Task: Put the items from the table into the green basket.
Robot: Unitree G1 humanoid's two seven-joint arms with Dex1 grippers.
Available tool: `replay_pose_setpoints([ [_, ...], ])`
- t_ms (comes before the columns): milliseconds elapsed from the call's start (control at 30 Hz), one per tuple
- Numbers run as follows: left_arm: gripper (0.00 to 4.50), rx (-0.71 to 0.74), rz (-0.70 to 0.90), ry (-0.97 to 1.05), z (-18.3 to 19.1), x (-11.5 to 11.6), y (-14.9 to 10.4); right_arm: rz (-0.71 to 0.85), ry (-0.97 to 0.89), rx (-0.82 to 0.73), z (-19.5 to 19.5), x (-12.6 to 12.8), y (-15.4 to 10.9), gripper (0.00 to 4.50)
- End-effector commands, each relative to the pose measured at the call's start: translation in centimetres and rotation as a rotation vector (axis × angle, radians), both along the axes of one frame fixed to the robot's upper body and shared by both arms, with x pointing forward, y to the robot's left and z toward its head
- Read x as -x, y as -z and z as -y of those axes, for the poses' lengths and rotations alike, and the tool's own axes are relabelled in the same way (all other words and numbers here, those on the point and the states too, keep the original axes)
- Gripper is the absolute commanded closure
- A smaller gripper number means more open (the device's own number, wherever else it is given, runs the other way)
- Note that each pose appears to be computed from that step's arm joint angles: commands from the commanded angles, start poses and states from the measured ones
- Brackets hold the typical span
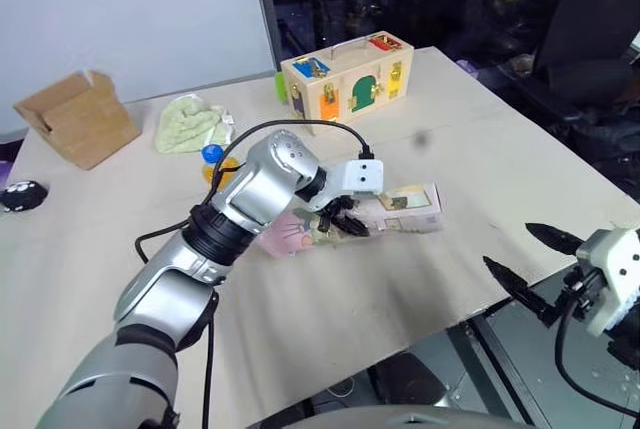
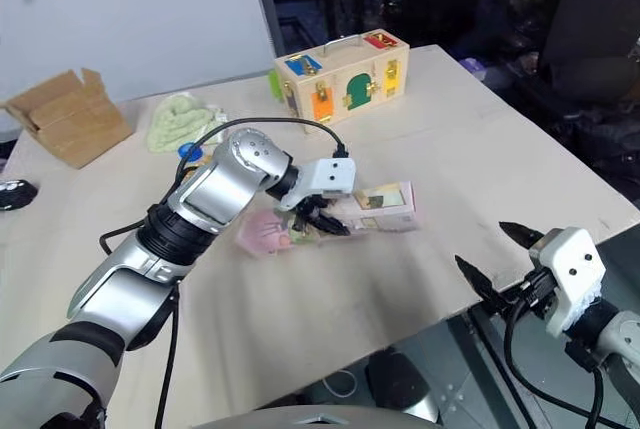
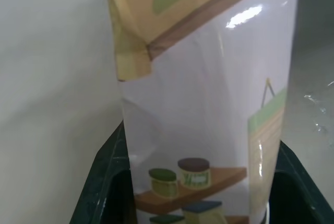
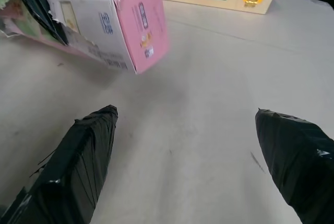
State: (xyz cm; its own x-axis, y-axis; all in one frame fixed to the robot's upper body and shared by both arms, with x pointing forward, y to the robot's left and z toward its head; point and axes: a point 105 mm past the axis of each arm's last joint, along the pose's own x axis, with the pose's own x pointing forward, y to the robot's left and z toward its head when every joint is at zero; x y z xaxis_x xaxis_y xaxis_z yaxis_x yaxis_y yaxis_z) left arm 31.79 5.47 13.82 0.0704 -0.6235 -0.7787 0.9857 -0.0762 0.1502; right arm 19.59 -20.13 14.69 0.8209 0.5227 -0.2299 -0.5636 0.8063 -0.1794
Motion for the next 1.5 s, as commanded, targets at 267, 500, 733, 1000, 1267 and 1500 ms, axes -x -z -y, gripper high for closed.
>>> replay_pose_setpoints([
  [267, 2.45, 0.048, 0.058, -0.01, 0.2, -0.1, -1.4, 0.012, 0.038, -0.011, 6.0, -4.5, -1.2, 0.0],
  [500, 2.45, 0.066, 0.061, -0.037, 0.1, -1.2, -2.0, -0.03, -0.401, -0.04, 3.5, -4.4, -4.4, 0.0],
  [733, 2.45, 0.122, 0.052, -0.067, 0.2, -1.7, -3.8, 0.035, -0.617, -0.094, 0.2, -5.4, -7.2, 0.0],
  [1000, 2.45, 0.414, 0.069, -0.222, 0.2, -3.4, -13.6, 0.156, -0.659, -0.163, -2.1, -7.2, -10.2, 0.0],
  [1267, 2.45, 0.803, 0.196, -0.622, -6.2, -6.7, -25.3, 0.231, -0.653, -0.28, -5.1, -9.1, -13.5, 0.0],
  [1500, 2.45, 0.845, 0.728, -1.193, -22.3, -8.5, -28.6, 0.201, -0.802, -0.253, -8.8, -10.7, -14.5, 0.0],
])
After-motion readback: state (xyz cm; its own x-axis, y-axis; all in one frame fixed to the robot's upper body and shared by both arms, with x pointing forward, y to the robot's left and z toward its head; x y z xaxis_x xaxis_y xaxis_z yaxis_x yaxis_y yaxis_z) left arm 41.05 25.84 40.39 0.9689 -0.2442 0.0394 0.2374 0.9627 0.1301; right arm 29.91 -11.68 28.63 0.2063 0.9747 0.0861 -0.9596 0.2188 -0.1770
